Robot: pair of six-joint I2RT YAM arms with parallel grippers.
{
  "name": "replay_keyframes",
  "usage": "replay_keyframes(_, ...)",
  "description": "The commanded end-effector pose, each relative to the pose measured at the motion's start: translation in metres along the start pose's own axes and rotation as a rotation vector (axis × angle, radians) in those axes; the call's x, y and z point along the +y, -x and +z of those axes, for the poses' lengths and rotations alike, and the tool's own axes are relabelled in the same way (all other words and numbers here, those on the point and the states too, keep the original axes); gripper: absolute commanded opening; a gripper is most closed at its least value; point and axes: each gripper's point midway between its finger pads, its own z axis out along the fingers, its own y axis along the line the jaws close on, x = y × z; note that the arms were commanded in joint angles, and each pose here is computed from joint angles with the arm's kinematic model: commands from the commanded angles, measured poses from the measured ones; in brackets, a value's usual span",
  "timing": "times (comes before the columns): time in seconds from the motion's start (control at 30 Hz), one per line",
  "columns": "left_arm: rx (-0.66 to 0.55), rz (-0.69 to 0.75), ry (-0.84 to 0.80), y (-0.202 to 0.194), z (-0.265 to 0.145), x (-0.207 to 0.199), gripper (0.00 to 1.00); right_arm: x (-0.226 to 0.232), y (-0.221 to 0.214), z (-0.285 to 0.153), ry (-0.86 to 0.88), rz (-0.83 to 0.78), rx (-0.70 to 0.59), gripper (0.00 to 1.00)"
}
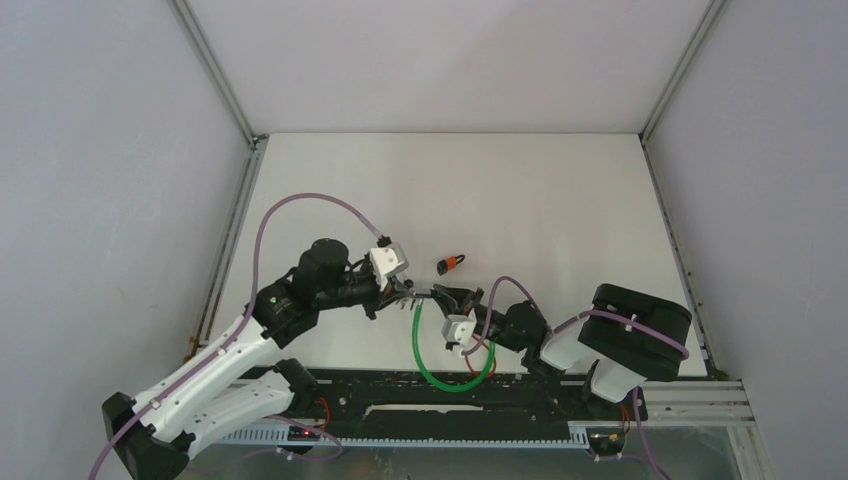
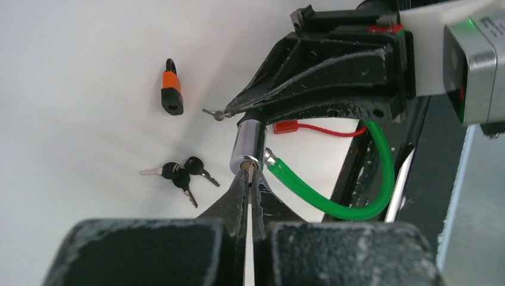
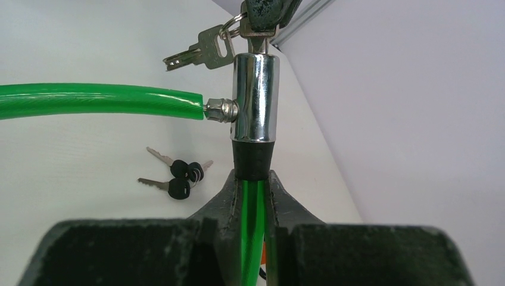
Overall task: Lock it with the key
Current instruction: Lock the lock.
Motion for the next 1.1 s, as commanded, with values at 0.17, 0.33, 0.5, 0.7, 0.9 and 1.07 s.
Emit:
replay_keyframes(0.17,-0.111,-0.312,0.063,0.026,0.012,0.007,0.00,-0.018,0.016,0.003,-0.073,-0.046,-0.048,0.00)
replay_keyframes(0.33,-0.061,-0.465,0.120,0.015,0.018,0.013,0.00,-0.021,0.014,0.003,-0.092,-0.054,-0.028,0.00)
replay_keyframes(0.5,0.012,-0.647,0.146,0.002,0.030,0.013,0.00,-0.027,0.011,0.002,-0.127,-0.067,0.000,0.00)
replay_keyframes(0.7,0.019,-0.780,0.129,0.003,0.036,0.007,0.00,-0.035,0.011,0.002,-0.163,-0.058,0.015,0.00)
replay_keyframes(0.9,-0.022,-0.875,0.154,0.002,0.036,0.009,0.00,-0.037,0.011,0.001,-0.176,-0.060,0.022,0.00)
replay_keyframes(1.07,-0.025,-0.979,0.163,-0.004,0.040,0.009,0.00,-0.037,0.010,0.001,-0.179,-0.061,0.026,0.00)
